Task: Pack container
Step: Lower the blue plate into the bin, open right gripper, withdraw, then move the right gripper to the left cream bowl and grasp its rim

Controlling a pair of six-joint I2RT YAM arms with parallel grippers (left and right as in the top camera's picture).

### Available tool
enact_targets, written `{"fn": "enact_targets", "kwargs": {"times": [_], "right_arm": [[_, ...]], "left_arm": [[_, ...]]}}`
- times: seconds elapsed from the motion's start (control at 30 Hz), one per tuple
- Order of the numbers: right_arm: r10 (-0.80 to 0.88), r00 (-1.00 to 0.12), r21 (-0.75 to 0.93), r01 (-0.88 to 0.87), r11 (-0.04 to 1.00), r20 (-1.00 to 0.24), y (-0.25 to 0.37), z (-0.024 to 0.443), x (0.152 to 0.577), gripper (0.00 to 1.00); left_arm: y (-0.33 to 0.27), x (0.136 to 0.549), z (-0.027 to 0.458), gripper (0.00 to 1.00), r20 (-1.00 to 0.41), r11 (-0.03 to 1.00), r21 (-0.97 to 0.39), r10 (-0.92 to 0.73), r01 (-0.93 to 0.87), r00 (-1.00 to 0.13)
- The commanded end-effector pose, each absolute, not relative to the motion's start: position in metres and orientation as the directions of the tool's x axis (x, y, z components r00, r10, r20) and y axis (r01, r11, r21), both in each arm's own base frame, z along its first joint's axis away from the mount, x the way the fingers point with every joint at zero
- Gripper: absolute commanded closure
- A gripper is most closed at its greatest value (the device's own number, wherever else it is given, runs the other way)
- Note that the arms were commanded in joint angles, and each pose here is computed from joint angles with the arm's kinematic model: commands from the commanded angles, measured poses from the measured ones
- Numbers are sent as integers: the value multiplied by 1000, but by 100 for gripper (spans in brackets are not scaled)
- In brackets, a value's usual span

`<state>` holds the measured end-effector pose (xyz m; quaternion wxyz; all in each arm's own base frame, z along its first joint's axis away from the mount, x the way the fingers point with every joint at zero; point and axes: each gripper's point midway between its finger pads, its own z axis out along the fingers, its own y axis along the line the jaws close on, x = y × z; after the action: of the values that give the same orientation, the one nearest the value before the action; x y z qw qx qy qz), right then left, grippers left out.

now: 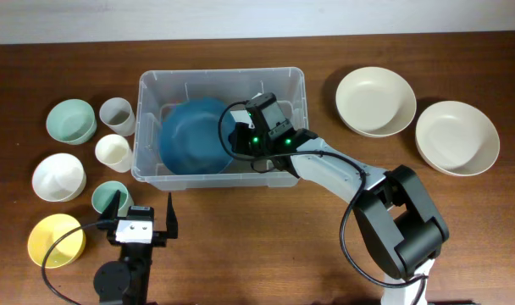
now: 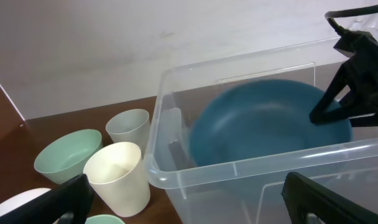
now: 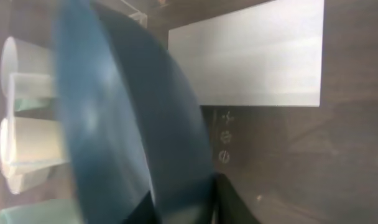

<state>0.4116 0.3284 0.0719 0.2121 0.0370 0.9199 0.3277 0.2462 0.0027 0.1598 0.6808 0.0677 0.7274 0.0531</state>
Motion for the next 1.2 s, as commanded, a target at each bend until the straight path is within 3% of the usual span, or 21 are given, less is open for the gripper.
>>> {"fn": "enact_targets", "kwargs": {"times": [0.0, 0.27, 0.47, 0.63, 0.7, 0.87, 0.97, 1.0, 1.07, 1.17], "right_arm": [[191, -919, 656, -91, 749, -345, 340, 79, 407, 67], [190, -914, 648, -97, 755, -359, 333, 80, 412, 40], [210, -912, 647, -76, 759, -353, 318, 80, 422, 32], [145, -880, 538, -139, 831, -451, 297, 95, 443, 28], [108, -868, 483, -162, 861, -485, 284, 111, 454, 26], [50, -789, 398, -253, 882, -613, 248, 222, 492, 22], [128, -730, 360, -169, 917, -671, 199, 283, 511, 16], [223, -684, 337, -36, 941, -694, 147, 316, 519, 1], [377, -639, 357, 169, 919, -670, 78, 337, 516, 1], [548, -610, 400, 375, 836, -572, 12, 325, 504, 1]], "left_arm": [[5, 246, 159, 0, -981, 983, 181, 182, 18, -67], [5, 246, 159, 0, -981, 983, 182, 182, 18, -66], [5, 246, 159, 0, -981, 983, 182, 182, 18, -66], [5, 246, 159, 0, -981, 983, 182, 182, 18, -66], [5, 246, 159, 0, -981, 983, 182, 182, 18, -66], [5, 246, 159, 0, -981, 983, 182, 182, 18, -66], [5, 246, 159, 0, -981, 983, 182, 182, 18, -66], [5, 246, 159, 0, -981, 983, 181, 182, 18, -67], [5, 246, 159, 0, -981, 983, 182, 182, 18, -66], [5, 246, 159, 0, -981, 983, 182, 182, 18, -66]]}}
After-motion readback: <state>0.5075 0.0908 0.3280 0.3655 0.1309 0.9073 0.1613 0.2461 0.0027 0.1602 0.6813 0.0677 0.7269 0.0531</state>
